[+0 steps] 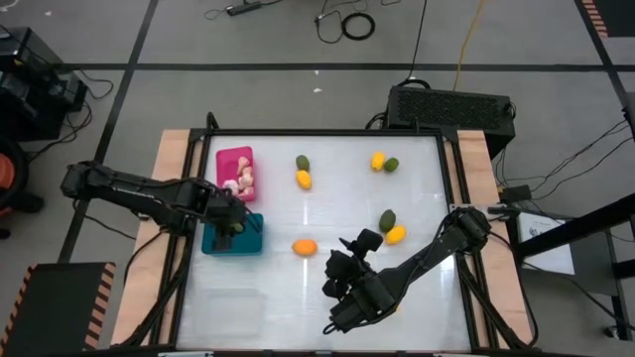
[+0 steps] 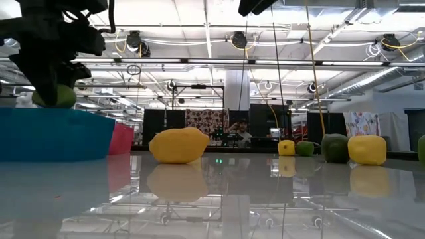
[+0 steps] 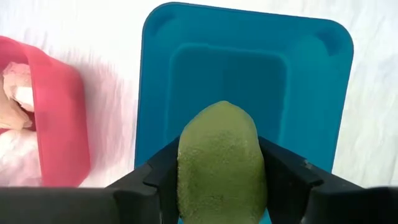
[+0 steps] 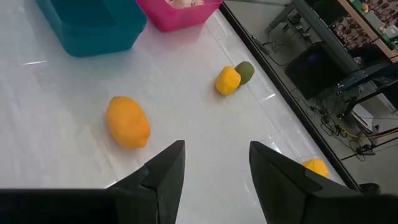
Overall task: Sort produce into baskets
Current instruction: Put the green lime into the blue bin
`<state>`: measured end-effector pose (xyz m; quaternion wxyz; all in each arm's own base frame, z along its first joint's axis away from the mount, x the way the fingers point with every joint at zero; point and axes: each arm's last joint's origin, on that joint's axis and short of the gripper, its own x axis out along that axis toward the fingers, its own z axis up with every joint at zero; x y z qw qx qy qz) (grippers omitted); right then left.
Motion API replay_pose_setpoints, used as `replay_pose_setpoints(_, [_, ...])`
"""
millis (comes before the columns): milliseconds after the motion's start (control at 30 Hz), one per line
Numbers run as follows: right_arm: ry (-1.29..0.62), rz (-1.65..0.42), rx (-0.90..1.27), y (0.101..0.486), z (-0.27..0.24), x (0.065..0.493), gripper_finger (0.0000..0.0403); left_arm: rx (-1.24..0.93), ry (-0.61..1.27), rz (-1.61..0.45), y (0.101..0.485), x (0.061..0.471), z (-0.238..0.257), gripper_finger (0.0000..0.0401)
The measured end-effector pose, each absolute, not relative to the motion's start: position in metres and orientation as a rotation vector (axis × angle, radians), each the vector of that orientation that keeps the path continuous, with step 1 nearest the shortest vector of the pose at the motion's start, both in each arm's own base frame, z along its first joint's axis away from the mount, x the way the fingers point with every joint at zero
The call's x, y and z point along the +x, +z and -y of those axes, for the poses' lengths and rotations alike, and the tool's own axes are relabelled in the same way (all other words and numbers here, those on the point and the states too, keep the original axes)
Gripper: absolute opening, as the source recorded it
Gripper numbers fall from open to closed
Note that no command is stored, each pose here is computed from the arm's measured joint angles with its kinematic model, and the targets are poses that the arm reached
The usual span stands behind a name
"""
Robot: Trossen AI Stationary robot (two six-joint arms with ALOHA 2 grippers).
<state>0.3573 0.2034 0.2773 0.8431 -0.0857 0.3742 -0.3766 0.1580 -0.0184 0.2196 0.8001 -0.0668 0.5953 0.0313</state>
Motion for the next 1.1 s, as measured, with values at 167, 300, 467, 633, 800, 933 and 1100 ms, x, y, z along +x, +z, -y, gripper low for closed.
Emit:
replay_pose_setpoints(167, [-0.794, -0.791, -0.178, 0.277, -0.203, 0.357, 0.0171, -0.144, 0.068, -1.276, 0.22, 0.158, 0.018, 0.0206])
replay_pose_setpoints(300, [-0.794, -0.791, -0.178, 0.277, -0.203, 0.357, 0.0171, -0.144, 0.068, -1.269, 0.22, 0.159, 0.018, 0.024])
replay_pose_setpoints(467, [-0.794, -0.791, -0.178, 0.277, -0.203, 0.357, 0.0171, -0.14, 0.065, -1.246, 0.221, 0.161, 0.019, 0.0263])
replay_pose_setpoints(633, [-0.794, -0.79, -0.178, 0.277, -0.204, 0.358, 0.0171, -0.141, 0.059, -1.213, 0.222, 0.164, 0.019, 0.0265])
replay_pose_setpoints(800, [-0.794, -0.79, -0.177, 0.277, -0.204, 0.358, 0.0171, -0.148, 0.051, -1.16, 0.224, 0.169, 0.019, 0.0265])
replay_pose_setpoints(933, [-0.803, -0.784, -0.148, 0.277, -0.204, 0.357, 0.0171, -0.164, 0.038, -1.103, 0.226, 0.174, 0.02, 0.0265])
replay_pose_setpoints(1100, [-0.859, -0.903, 0.062, 0.274, -0.199, 0.353, 0.0171, -0.198, -0.041, -1.03, 0.23, 0.18, 0.025, 0.0265])
